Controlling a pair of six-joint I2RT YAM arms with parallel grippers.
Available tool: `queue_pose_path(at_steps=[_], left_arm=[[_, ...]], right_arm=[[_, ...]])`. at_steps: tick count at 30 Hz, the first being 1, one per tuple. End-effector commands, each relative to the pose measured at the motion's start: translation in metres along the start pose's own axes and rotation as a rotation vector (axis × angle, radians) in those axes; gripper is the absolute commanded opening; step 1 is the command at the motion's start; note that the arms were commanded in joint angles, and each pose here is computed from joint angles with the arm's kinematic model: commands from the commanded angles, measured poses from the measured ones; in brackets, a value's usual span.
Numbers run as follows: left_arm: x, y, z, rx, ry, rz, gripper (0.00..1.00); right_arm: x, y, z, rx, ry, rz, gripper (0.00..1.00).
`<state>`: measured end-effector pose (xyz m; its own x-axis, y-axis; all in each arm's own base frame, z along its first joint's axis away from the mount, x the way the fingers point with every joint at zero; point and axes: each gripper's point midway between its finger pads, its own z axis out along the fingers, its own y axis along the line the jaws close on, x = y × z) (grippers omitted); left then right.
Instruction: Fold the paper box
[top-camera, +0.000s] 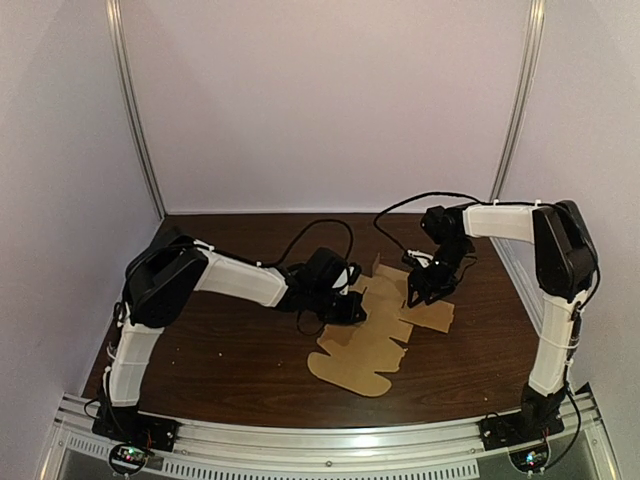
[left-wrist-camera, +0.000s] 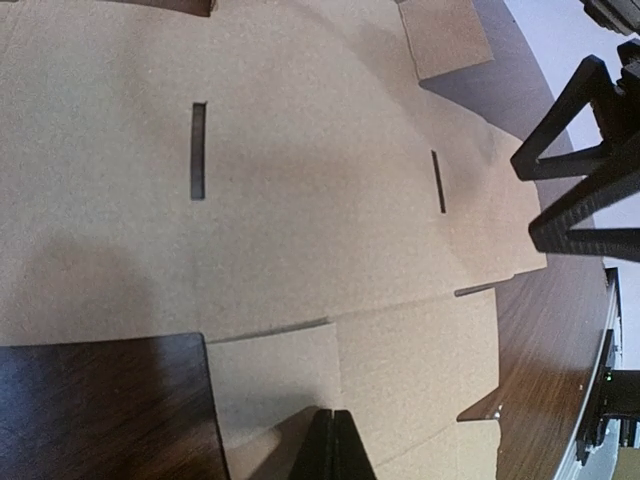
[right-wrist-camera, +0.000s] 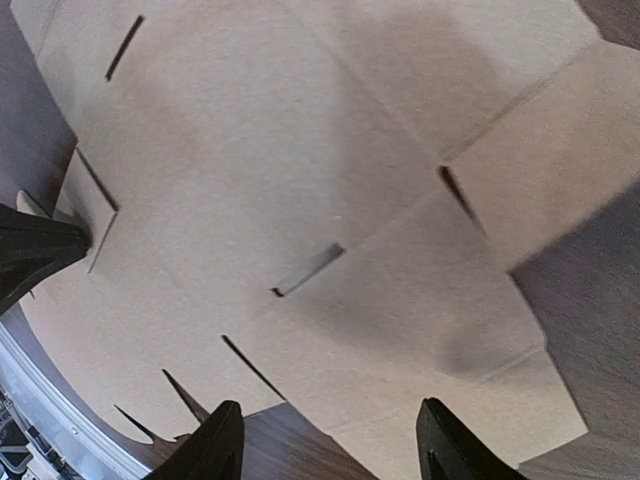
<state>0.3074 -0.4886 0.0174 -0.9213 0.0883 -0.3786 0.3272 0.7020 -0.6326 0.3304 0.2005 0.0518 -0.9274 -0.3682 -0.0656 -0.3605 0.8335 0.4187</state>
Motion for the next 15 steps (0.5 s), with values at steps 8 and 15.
queue_pose_path(at_steps=[8, 15], left_arm=[[0.039, 0.074, -0.006, -0.254, 0.088, -0.019, 0.00], [0.051, 0.071, -0.043, -0.272, 0.123, 0.069, 0.00]], right_arm=[[0.009, -0.020, 0.013, 0.036, 0.067, 0.004, 0.45], [-0.025, -0.023, 0.044, 0.016, 0.121, -0.028, 0.31]])
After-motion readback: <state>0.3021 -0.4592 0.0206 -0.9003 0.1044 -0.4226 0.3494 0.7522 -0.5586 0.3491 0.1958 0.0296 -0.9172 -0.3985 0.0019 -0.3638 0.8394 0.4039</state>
